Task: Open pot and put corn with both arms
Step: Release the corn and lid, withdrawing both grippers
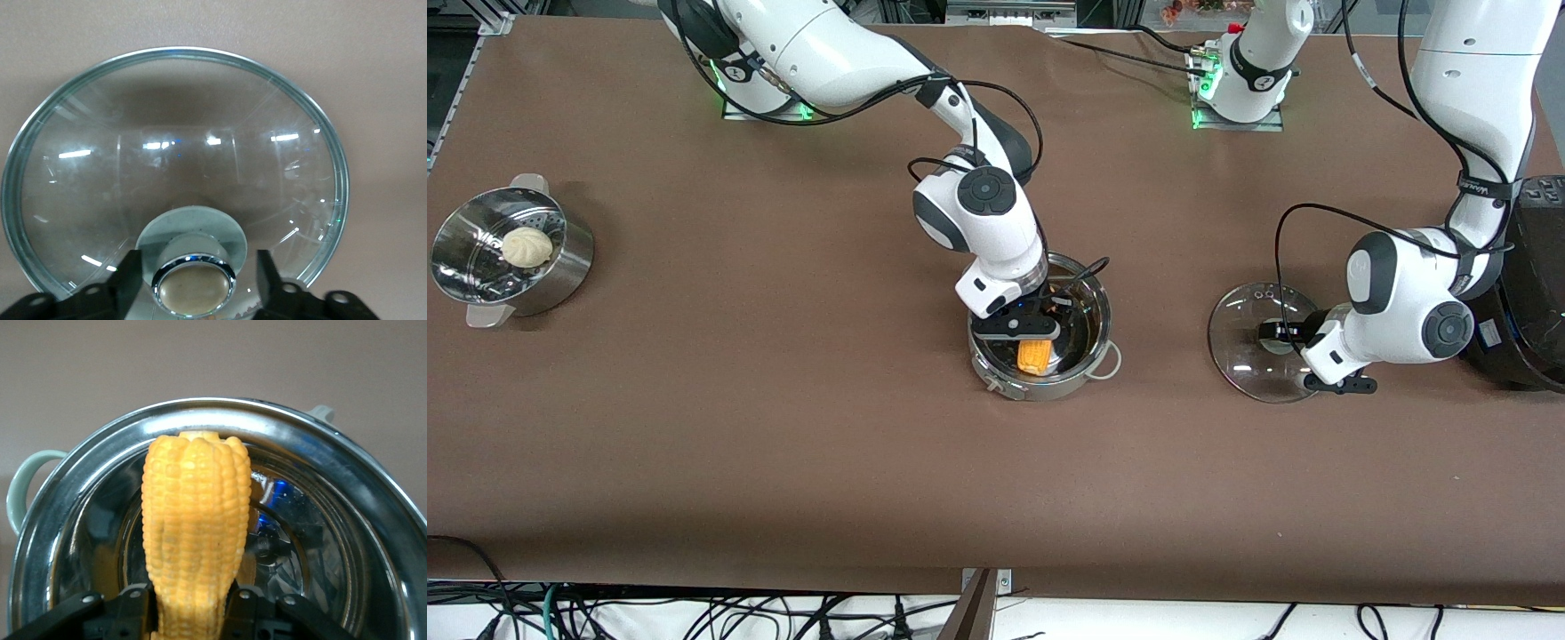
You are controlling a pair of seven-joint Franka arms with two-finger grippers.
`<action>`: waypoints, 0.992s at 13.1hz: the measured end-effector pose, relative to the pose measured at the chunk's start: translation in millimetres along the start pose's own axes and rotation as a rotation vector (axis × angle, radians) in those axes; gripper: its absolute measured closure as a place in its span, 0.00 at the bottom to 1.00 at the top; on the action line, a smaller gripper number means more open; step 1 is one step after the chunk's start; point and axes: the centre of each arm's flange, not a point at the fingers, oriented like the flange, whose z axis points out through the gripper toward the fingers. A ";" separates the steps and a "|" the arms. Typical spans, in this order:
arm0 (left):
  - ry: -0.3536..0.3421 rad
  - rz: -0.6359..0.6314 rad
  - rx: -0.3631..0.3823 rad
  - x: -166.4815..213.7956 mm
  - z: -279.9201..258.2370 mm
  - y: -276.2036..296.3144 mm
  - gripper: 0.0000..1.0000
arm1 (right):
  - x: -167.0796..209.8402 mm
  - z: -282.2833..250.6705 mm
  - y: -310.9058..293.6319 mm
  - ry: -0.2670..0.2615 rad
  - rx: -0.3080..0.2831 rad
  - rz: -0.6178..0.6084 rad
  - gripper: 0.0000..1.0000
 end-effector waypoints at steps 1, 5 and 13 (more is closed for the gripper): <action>0.010 0.001 0.001 1.6 -6.1 0.6 0.05 | -0.6 -0.2 -0.8 0.000 0.001 -0.001 0.56; 0.038 0.009 0.003 0.0 -79.4 12.5 0.00 | -1.1 -3.0 -4.0 0.003 0.006 -0.004 0.14; 0.053 0.022 0.113 -38.6 -255.3 110.4 0.00 | 7.5 -49.5 -10.2 -0.019 -0.054 -0.004 0.00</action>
